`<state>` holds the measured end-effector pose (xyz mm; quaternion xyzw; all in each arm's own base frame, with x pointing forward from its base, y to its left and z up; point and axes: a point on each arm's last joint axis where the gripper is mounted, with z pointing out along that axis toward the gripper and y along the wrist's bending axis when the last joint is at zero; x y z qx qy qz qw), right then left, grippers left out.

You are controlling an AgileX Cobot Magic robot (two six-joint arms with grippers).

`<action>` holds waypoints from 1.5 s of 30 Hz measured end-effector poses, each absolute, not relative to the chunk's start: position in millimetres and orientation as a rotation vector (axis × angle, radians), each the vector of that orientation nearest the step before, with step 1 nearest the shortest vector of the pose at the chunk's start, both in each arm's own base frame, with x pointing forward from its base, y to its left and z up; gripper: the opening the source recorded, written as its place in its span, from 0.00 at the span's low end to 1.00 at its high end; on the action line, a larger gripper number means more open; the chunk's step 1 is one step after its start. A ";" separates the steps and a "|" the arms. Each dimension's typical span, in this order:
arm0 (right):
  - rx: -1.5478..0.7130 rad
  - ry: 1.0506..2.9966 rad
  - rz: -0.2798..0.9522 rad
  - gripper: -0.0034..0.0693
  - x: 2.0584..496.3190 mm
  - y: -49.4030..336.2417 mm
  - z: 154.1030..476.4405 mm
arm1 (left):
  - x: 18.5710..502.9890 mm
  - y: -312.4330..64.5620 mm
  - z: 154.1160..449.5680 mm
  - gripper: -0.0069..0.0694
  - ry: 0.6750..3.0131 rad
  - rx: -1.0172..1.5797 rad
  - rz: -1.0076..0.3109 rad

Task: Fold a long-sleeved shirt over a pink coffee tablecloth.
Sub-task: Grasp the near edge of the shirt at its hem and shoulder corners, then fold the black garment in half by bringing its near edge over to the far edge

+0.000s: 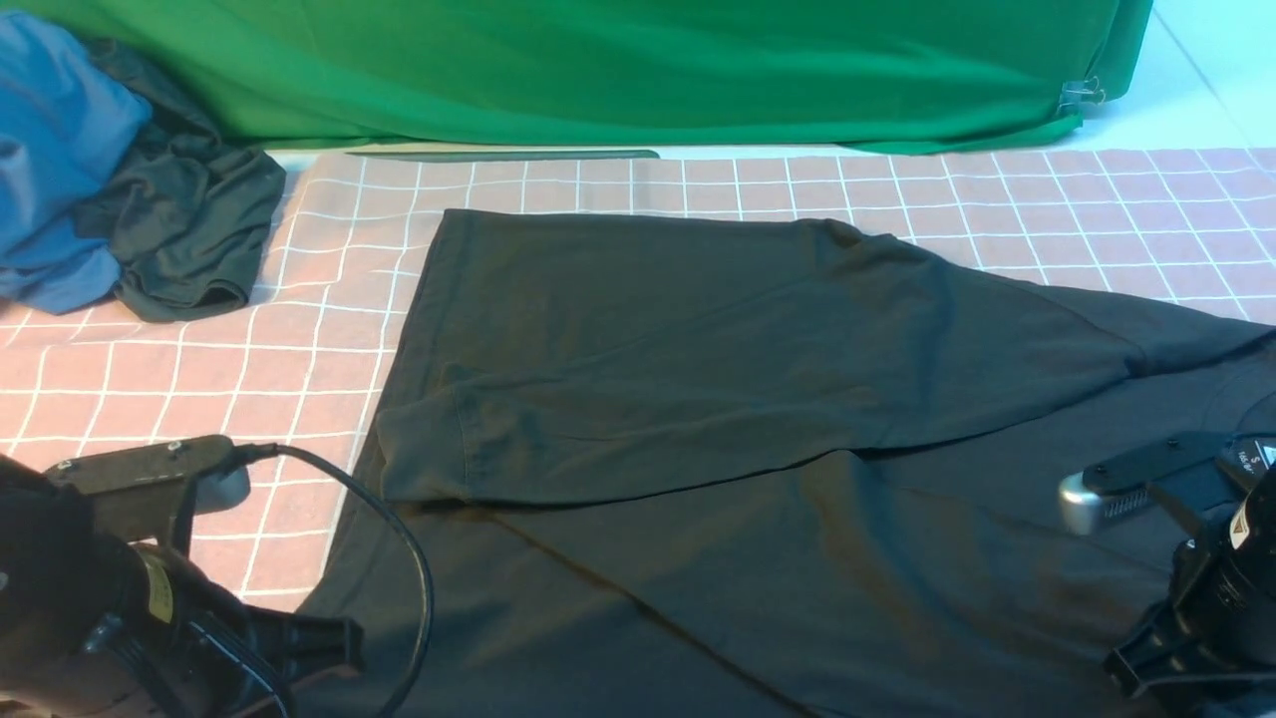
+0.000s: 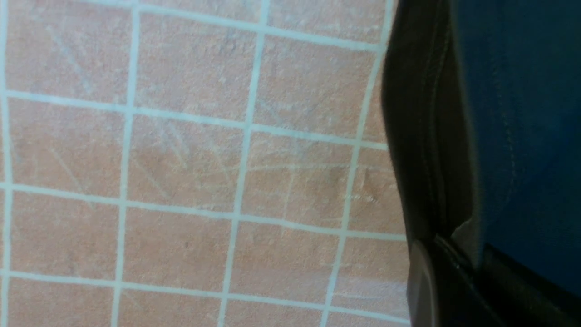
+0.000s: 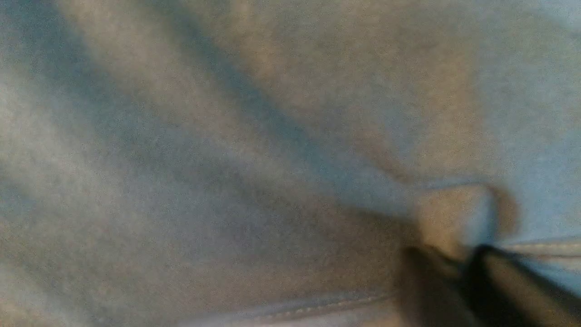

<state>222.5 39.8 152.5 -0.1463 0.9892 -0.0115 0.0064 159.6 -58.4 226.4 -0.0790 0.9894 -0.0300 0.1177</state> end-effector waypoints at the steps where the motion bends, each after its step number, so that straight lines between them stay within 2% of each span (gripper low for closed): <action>1: -0.468 3.096 -0.037 0.17 222.7 39.8 154.0 | 160.7 -58.9 228.9 0.13 2.890 -0.239 -0.092; 5: -0.477 3.108 -0.019 0.13 222.0 40.8 160.4 | 164.6 -60.0 238.7 0.13 2.873 -0.274 -0.099; 12: -0.464 3.032 0.004 0.13 224.0 42.2 193.5 | 173.4 -62.7 263.0 0.13 2.825 -0.298 -0.122; 17: -0.477 3.030 0.003 0.13 226.7 42.8 201.6 | 175.2 -62.8 268.0 0.13 2.813 -0.295 -0.120; 24: -0.477 2.977 0.005 0.13 238.4 45.0 216.9 | 188.9 -66.8 291.0 0.13 2.726 -0.341 -0.163; 32: -0.461 2.877 0.009 0.13 265.9 50.2 243.4 | 237.1 -79.7 302.1 0.13 2.701 -0.357 -0.133; 34: -0.441 2.867 0.007 0.13 284.0 49.9 247.5 | 263.2 -77.7 306.5 0.13 2.691 -0.415 -0.146; 40: -0.343 2.882 0.007 0.13 324.3 36.8 241.6 | 315.5 -57.4 307.3 0.13 2.655 -0.504 -0.194; 45: -0.304 2.896 0.003 0.13 356.9 31.3 229.5 | 354.1 -44.8 292.2 0.13 2.669 -0.551 -0.204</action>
